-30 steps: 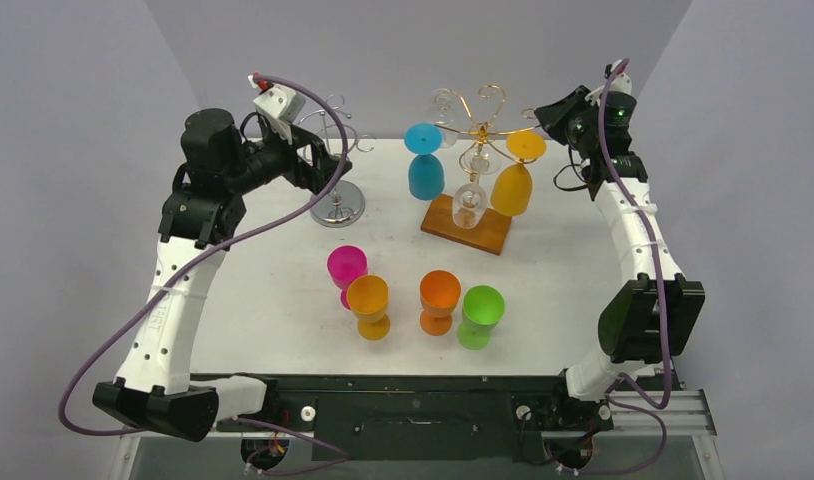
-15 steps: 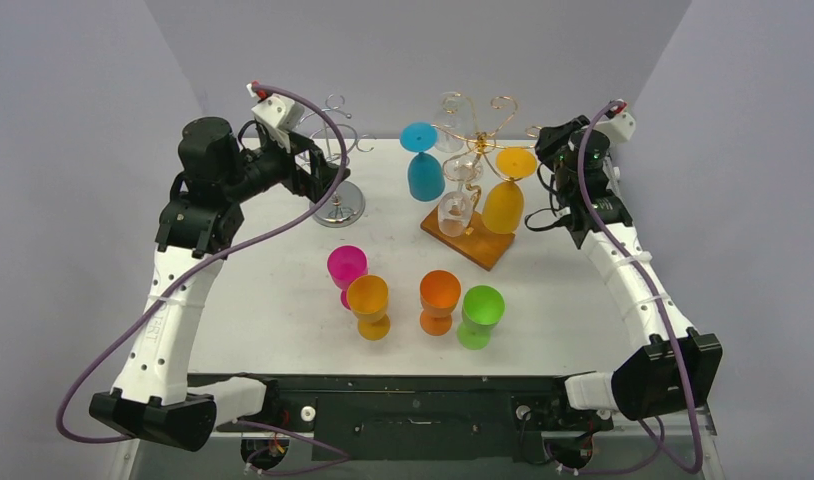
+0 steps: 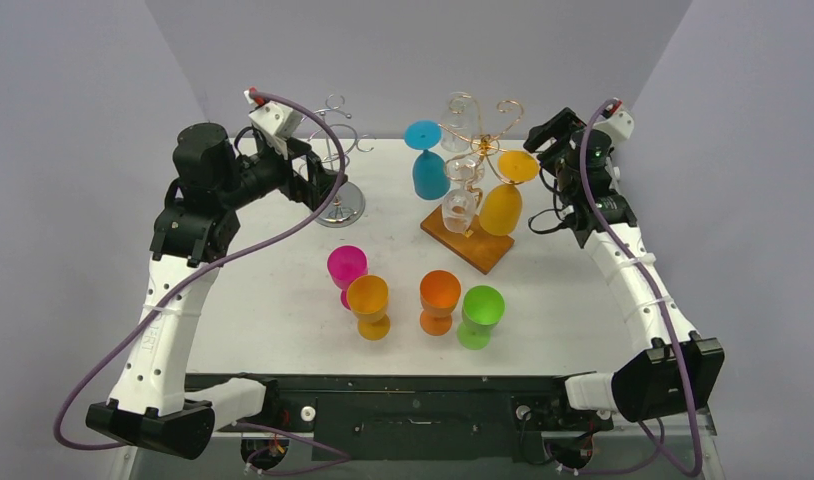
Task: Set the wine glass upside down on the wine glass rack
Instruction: Adjust the wine rack at the center of the board.
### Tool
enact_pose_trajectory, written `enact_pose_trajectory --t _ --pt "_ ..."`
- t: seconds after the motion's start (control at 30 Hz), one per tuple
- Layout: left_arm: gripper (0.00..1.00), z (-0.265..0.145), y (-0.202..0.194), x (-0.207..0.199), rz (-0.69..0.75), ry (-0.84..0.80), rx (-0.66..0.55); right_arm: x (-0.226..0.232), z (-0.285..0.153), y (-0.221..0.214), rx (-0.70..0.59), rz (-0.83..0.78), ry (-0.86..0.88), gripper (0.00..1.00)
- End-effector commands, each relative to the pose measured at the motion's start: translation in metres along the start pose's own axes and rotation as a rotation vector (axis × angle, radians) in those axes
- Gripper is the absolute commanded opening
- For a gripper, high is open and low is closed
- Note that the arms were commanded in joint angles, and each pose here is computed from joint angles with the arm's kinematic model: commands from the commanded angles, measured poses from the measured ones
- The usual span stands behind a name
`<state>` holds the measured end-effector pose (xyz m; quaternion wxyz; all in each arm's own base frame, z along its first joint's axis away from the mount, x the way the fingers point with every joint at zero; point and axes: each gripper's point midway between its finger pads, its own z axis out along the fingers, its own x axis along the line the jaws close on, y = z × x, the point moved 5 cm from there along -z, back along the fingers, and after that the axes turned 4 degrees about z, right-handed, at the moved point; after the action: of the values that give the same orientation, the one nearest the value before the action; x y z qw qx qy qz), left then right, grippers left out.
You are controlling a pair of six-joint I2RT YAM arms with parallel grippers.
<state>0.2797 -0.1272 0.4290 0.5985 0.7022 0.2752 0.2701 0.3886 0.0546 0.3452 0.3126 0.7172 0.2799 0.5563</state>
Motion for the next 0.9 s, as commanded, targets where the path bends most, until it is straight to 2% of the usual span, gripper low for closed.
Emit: enact_pose_trajectory --t 0.0,0.2,0.33,0.5,0.6,0.73,0.87 --pt "0.97 -0.005 0.001 0.001 0.003 0.012 0.007 0.020 -0.014 0.026 0.043 -0.123 0.124 0.75" --pt "0.96 -0.010 0.008 -0.003 0.000 0.002 0.002 0.040 -0.029 0.053 0.121 -0.320 0.253 0.78" --pt "0.96 -0.013 0.012 -0.005 0.003 -0.001 0.000 0.069 -0.034 0.059 0.181 -0.437 0.437 0.79" --pt "0.96 -0.016 0.014 -0.006 0.008 -0.003 -0.003 0.098 -0.035 0.037 0.364 -0.583 0.765 0.69" --pt "0.96 -0.016 0.015 -0.007 0.006 -0.003 -0.008 0.100 -0.030 0.021 0.467 -0.652 0.891 0.66" --pt "0.96 -0.017 0.017 -0.007 0.007 0.002 -0.012 0.092 -0.022 0.003 0.582 -0.729 0.963 0.66" --pt "0.96 -0.017 0.019 -0.005 0.010 0.012 -0.012 0.087 -0.014 -0.003 0.619 -0.779 0.988 0.65"
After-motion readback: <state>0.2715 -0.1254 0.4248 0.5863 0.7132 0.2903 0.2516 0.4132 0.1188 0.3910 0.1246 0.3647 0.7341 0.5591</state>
